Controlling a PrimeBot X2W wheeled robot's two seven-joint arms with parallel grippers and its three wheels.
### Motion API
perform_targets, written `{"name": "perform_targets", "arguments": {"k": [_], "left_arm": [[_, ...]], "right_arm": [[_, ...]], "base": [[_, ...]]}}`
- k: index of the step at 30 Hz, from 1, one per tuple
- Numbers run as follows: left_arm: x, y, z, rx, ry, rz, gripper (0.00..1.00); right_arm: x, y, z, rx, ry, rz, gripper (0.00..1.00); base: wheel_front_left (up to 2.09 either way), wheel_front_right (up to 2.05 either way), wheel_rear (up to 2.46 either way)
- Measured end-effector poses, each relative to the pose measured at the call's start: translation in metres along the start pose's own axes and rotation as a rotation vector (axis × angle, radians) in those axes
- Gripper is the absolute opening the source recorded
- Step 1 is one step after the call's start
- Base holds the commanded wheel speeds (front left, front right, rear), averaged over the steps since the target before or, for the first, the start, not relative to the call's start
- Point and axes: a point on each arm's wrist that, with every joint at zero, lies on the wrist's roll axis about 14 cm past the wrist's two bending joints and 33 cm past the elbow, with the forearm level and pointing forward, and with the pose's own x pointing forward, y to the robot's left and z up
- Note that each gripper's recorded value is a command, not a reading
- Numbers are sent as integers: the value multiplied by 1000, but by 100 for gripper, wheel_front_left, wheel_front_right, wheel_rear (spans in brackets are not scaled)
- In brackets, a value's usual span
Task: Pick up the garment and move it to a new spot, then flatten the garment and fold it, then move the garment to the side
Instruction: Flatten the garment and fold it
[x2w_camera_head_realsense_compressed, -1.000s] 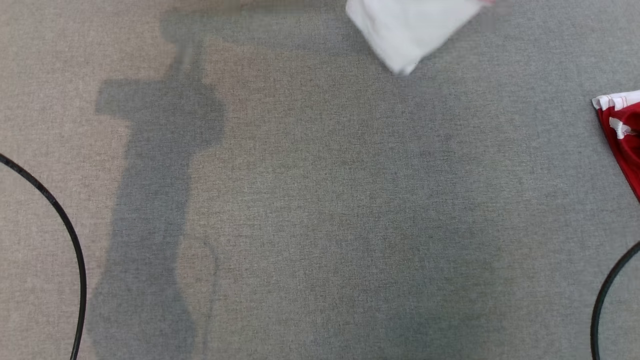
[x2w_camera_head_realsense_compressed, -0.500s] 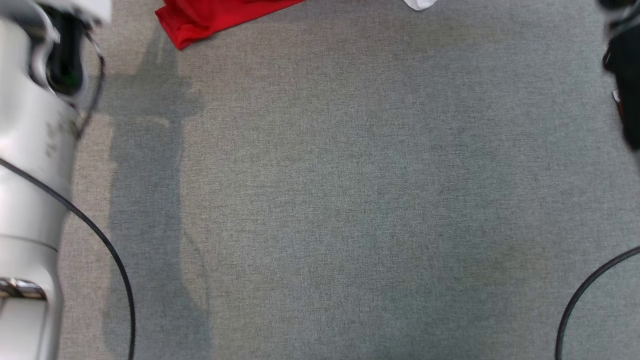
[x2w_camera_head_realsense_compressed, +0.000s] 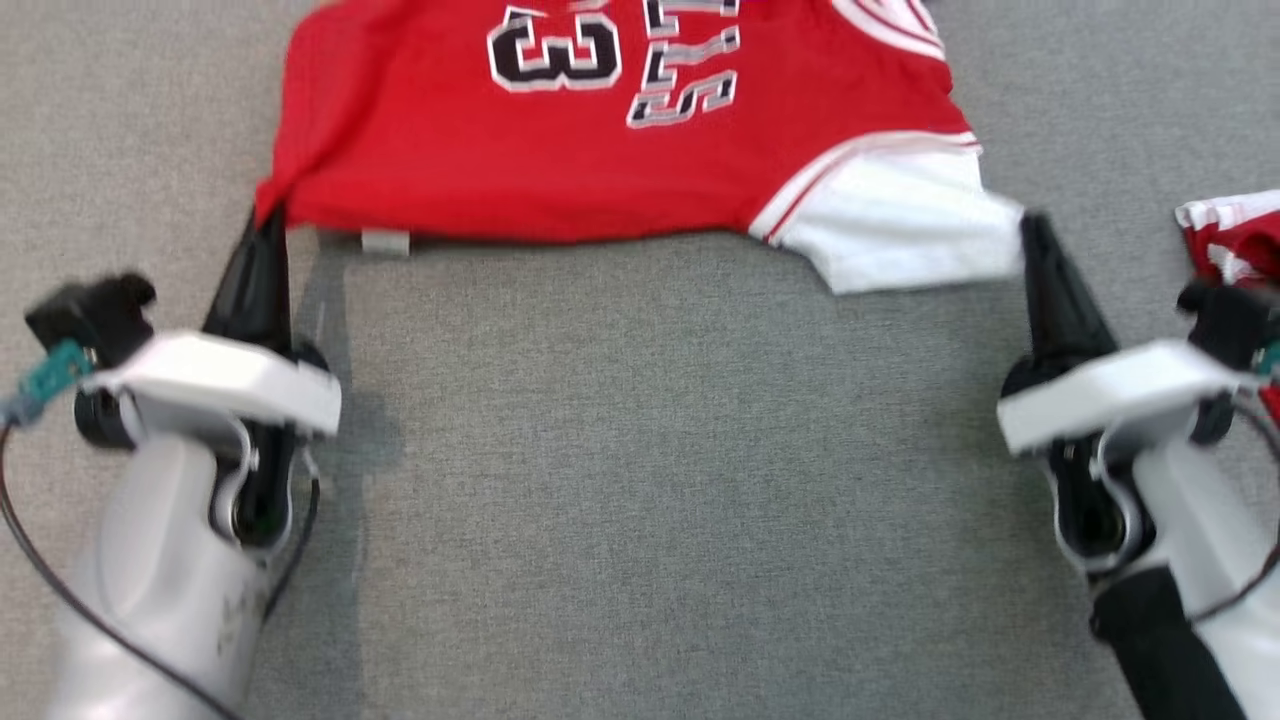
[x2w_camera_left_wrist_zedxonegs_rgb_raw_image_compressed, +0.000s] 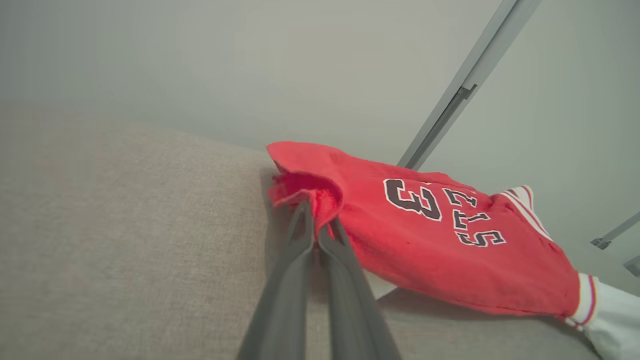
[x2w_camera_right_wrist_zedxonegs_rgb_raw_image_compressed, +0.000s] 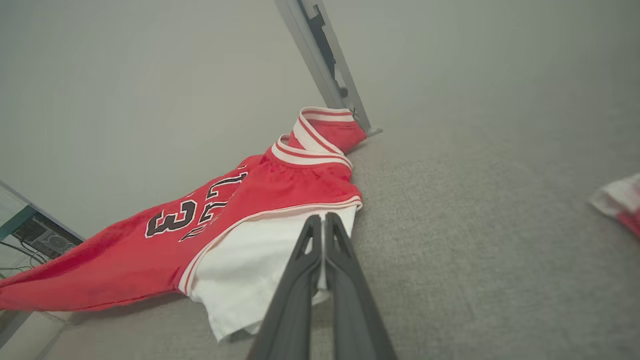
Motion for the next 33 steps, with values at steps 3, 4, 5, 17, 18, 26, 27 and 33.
{"name": "perform_targets", "arguments": {"k": [3, 4, 5, 17, 18, 26, 27, 33], "left_arm": [[-30, 8, -8, 20, 9, 27, 0], [-30, 8, -8, 20, 9, 27, 0], [-40, 11, -9, 29, 13, 37, 0], [-135, -6, 24, 100, 58, 27, 0], [-143, -6, 26, 106, 63, 36, 0], [-186, -14, 43, 134, 89, 72, 0], [-190, -13, 43, 142, 97, 77, 0], [-205, -15, 48, 154, 112, 99, 0]], "right_arm": [[-30, -4, -9, 36, 16, -19, 0], [-30, -4, -9, 36, 16, -19, 0], [-41, -5, -11, 42, 27, -24, 0], [-138, 7, 5, 61, 94, -37, 0], [-146, 9, 5, 56, 112, -40, 0], [-202, 8, 20, 8, 190, -121, 0], [-207, 7, 22, 2, 201, -131, 0], [-223, 8, 28, -30, 252, -154, 0]], "base": [[0, 0, 0], [0, 0, 0], [0, 0, 0], [0, 0, 0], [0, 0, 0], [0, 0, 0], [0, 0, 0], [0, 0, 0]]}}
